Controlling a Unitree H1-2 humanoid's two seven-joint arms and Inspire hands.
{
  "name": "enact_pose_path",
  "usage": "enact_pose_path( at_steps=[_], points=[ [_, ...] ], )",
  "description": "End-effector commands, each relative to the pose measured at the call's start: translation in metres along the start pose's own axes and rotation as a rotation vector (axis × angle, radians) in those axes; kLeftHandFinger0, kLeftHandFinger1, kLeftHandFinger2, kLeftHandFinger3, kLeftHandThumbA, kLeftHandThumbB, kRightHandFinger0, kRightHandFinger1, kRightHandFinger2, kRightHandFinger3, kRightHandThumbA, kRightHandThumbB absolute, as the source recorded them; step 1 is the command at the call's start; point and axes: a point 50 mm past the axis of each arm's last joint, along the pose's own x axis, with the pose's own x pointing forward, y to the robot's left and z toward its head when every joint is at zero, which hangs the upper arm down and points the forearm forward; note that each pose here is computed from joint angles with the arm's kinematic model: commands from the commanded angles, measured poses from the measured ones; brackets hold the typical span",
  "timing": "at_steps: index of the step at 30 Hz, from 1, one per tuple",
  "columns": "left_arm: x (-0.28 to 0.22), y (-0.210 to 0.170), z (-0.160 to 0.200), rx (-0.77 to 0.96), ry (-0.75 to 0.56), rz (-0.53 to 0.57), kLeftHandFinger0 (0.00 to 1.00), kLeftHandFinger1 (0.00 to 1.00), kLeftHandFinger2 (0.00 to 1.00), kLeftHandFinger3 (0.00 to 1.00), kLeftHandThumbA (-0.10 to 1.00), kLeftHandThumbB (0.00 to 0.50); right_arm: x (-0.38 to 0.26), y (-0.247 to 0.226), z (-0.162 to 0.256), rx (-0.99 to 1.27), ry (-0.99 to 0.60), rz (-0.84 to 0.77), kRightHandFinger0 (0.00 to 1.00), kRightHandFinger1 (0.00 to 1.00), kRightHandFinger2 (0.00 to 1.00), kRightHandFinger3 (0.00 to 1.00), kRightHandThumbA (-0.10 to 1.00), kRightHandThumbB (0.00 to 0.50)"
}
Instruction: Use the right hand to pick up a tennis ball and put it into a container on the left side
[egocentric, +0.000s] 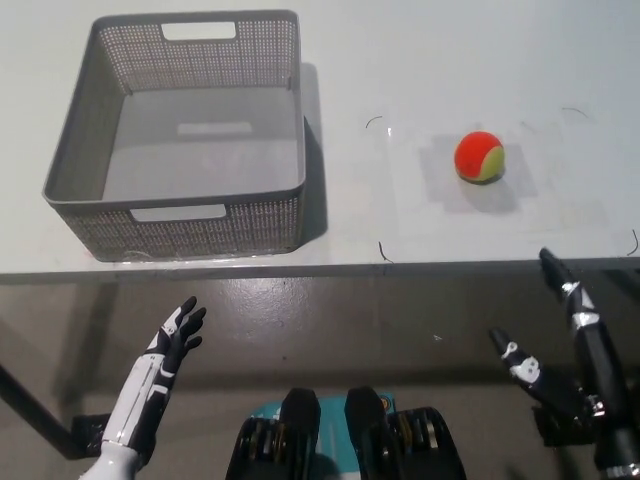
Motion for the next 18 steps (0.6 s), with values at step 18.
enact_pose_path(
  at_steps=[18],
  points=[
    [-0.003, 0.006, 0.004, 0.038, -0.097, -0.059, 1.00, 1.00, 1.00, 1.00, 1.00, 0.245, 0.201, -0.066, 0.134, -0.782, -0.108, 0.015, 1.00, 1.00, 1.00, 1.00, 0.78, 0.450]
  ],
)
